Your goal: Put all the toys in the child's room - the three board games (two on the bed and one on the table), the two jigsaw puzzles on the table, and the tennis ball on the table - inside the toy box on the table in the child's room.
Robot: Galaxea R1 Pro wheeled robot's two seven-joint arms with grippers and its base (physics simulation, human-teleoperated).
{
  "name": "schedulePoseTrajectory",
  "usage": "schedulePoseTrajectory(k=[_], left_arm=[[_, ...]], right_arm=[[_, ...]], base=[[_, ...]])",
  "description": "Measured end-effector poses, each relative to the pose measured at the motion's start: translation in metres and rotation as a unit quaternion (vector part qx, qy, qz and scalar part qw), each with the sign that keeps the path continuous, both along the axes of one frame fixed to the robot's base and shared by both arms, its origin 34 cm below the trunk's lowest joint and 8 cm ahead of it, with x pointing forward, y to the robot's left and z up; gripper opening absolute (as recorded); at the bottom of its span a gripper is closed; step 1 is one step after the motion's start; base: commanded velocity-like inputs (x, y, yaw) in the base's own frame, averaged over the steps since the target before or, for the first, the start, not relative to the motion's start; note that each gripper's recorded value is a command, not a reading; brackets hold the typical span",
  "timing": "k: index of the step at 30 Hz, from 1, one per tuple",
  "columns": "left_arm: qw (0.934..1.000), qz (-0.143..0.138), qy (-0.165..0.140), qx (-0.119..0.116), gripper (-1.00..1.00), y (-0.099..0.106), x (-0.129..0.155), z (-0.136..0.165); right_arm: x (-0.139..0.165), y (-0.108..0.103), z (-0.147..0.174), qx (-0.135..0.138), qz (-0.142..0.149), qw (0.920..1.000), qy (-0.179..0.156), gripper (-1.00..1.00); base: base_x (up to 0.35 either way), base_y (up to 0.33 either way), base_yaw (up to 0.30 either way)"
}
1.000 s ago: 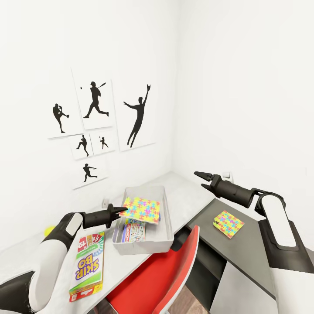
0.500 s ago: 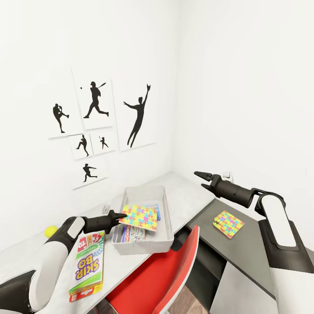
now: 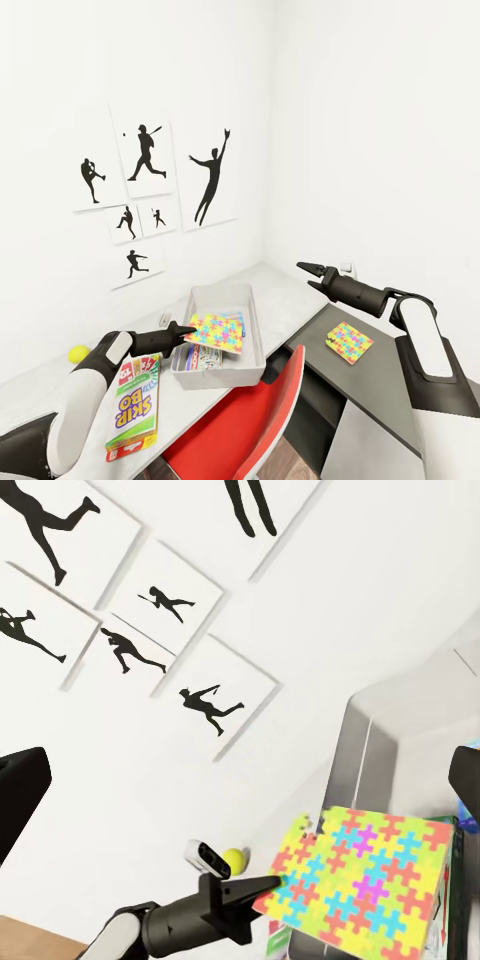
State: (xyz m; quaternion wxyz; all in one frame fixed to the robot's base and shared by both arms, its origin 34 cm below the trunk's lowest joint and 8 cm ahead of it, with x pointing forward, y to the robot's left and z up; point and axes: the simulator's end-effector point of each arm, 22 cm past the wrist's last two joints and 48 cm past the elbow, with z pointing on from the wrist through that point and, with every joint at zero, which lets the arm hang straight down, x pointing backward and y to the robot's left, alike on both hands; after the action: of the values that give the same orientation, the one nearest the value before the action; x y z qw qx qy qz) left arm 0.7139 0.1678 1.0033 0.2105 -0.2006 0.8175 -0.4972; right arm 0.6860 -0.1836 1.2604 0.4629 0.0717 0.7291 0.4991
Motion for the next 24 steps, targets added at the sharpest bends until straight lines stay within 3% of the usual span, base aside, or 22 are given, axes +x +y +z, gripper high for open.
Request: schedulePoseTrajectory(k=[7, 24], left_arm=[[1.0000, -0.007, 0.001, -0.002, -1.00, -0.0113, -0.0012, 0.0002], [1.0000, -0.008, 0.000, -0.002, -1.00, -0.0126, -0.0013, 0.0004]], right_arm=[[0.0000, 0.0000, 0.0000, 0.000, 0.000, 1.0000, 0.000, 1.00], [-0.0004, 0.0008, 0.0011, 0.000, 0.000, 1.0000, -0.001, 1.00]], base=[[0.000, 0.000, 0.000], [0.000, 0.000, 0.000]])
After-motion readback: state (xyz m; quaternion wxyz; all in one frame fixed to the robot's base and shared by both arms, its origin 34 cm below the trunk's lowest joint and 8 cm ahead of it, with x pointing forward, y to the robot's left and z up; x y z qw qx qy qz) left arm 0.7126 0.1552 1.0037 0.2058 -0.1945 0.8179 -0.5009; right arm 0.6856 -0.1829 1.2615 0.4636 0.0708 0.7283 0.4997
